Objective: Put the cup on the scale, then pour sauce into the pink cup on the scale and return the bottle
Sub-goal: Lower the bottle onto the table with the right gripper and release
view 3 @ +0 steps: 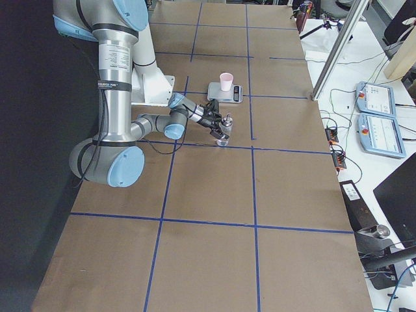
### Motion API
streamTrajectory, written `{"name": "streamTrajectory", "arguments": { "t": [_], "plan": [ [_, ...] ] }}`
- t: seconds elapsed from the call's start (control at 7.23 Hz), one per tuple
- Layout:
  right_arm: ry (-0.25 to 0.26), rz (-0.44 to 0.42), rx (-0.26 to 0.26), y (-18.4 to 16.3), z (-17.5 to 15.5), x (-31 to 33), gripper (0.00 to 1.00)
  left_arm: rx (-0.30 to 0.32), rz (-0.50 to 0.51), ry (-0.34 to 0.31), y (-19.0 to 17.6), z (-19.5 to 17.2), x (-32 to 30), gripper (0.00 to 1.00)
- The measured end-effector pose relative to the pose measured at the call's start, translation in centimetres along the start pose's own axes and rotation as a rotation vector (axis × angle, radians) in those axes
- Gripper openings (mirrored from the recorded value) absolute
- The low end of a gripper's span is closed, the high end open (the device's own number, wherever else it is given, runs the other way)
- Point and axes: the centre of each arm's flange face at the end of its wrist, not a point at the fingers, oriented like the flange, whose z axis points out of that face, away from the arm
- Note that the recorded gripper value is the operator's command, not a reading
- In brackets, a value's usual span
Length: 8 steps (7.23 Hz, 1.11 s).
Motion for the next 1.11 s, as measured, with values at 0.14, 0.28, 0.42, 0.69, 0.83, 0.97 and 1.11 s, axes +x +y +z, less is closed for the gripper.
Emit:
{"name": "streamTrajectory", "arguments": {
  "t": [0.14,0.28,0.42,0.69,0.83,0.97,1.11],
  "plan": [
    [0.001,0.003,0.001,0.0,0.0,0.0,1.00,0.000,0.000,0.000,0.0,0.0,0.0,1.00],
    [0.002,0.016,0.002,0.0,0.0,0.1,1.00,0.000,0.000,-0.001,0.0,0.0,0.0,1.00],
    [0.005,0.037,0.010,0.0,0.0,0.1,1.00,0.000,0.000,-0.001,0.0,0.0,0.0,1.00],
    [0.010,0.053,0.032,-0.1,-0.2,0.2,1.00,0.000,-0.001,-0.001,0.0,-0.1,0.0,1.00],
    [0.009,0.056,0.036,0.1,-0.3,0.0,1.00,0.000,-0.001,-0.001,0.0,-0.1,0.0,1.00],
    [0.005,0.060,0.040,0.5,-0.6,-0.2,1.00,-0.001,-0.001,0.000,0.0,0.0,0.0,1.00],
    [-0.001,0.062,0.044,1.1,-1.0,-0.6,1.00,-0.002,-0.001,0.000,0.1,0.0,0.0,1.00]
  ]
}}
